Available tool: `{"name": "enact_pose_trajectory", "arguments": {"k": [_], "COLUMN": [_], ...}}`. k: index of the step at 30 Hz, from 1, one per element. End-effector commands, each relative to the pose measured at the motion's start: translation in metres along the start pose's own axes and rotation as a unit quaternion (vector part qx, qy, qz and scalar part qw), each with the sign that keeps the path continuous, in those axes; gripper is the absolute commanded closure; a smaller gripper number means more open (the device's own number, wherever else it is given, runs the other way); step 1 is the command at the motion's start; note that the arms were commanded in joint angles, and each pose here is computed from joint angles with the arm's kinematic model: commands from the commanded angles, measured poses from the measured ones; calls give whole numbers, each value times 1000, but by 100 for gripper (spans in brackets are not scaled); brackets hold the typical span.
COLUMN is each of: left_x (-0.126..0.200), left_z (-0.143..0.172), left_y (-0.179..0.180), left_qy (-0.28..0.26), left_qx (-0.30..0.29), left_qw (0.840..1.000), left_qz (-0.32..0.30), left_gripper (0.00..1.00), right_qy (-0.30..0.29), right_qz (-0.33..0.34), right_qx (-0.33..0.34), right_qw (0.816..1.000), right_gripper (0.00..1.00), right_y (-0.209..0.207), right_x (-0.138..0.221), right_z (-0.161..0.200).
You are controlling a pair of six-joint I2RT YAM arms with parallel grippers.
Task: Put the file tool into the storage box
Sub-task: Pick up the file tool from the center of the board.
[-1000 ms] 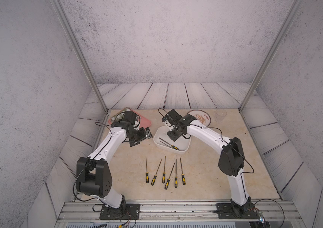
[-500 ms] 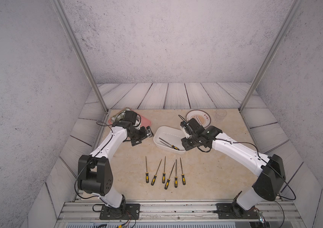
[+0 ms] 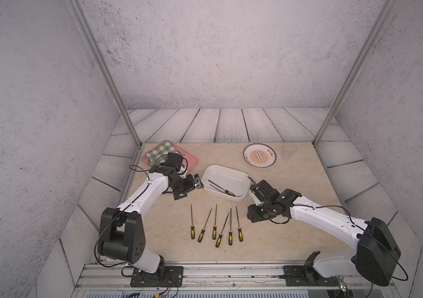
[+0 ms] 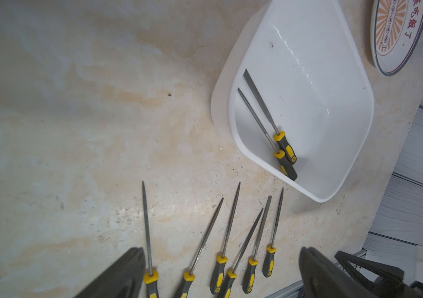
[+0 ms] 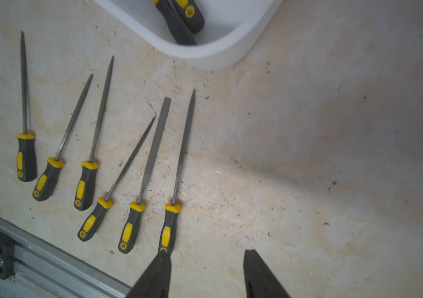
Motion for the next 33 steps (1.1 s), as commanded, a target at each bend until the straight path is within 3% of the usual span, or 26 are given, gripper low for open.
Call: {"name": "enact_pose_trajectory", "arguments": {"k": [1,11,33], "left_x": [2,-1,4], "left_z": [3,0,5], "left_y": [-3,-6,-3], "left_qy": [-6,-7,-12], "left_qx": [-3,10,9], "left_qw": [1000,1000,1000], "left_qz": [6,17,12], "left_gripper": [1,1,1], "right_qy": [11,65,123], "right_qz": [-34,-28,20], "right_qx": [-32,-18,28], "right_qw": [999,997,992], "right_gripper": [48,46,46], "right_y": [7,25,43], "right_x": [-6,-43,-67], "right_z": [7,30,30]}}
Point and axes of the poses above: each gripper's point midway between its finger pads, its own x axis back along the fingers, its own y axis along the line the jaws close on, z = x × y, the point moved 5 cm from there along x, back along the fingers, and after that the axes turned 2 degrees about x, right-handed, at the moved point
